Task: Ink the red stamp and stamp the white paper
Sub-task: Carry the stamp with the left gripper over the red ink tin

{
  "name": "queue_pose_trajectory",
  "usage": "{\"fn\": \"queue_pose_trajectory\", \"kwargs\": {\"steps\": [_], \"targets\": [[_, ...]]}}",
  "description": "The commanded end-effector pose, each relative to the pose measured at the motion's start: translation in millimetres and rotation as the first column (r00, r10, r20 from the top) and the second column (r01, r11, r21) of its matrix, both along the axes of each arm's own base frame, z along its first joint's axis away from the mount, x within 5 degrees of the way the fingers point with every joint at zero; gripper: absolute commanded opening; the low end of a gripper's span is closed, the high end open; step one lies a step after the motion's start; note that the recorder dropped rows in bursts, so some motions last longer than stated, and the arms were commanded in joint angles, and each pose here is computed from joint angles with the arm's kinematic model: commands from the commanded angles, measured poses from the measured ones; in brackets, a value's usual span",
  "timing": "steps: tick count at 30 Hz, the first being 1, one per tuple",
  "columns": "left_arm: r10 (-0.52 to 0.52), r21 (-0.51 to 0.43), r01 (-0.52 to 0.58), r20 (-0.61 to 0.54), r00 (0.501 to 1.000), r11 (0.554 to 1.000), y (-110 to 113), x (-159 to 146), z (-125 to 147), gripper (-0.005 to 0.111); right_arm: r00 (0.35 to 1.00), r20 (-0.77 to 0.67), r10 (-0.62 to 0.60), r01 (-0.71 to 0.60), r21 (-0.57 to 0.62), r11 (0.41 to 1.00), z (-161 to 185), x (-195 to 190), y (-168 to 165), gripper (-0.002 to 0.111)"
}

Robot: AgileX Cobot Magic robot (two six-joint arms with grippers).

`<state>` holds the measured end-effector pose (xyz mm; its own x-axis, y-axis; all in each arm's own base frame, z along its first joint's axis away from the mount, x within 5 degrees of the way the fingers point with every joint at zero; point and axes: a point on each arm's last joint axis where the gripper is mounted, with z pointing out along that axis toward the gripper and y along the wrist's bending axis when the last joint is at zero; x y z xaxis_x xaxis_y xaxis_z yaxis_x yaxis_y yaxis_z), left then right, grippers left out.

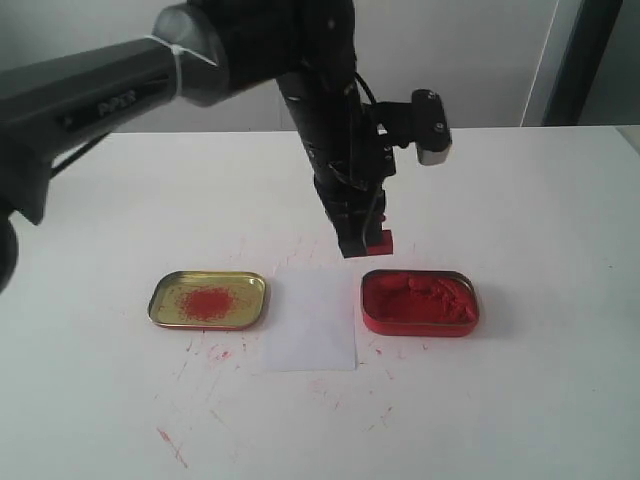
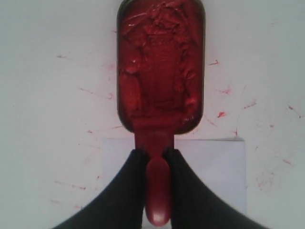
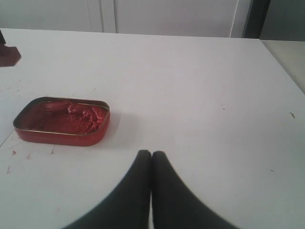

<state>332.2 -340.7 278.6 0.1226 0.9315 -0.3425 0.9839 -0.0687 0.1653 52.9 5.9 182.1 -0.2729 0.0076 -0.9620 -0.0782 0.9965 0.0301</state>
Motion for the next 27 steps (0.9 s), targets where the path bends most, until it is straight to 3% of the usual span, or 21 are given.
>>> {"fn": "queue_pose_trajectory", "kwargs": {"steps": [1,10,27], "targets": [[-0.023,-0.008,0.022,-0.044,0.999,1.0,-20,-6,-13,0.0,1.0,0.012,0.001,-0.001,-0.001,1.0,0,0,0,0.0],[-0.008,-0.106,0.001,-0.057,0.998,0.994,-41,4,-35,0.0,1.0,0.014,0.0,0.0,-0.001,1.0,0,0,0,0.0],[0.006,-0.079,-0.013,-0.089,0.996,0.997,-49,12,-75,0.0,1.0,0.012,0.001,-0.001,-0.001,1.0,0,0,0,0.0]]}}
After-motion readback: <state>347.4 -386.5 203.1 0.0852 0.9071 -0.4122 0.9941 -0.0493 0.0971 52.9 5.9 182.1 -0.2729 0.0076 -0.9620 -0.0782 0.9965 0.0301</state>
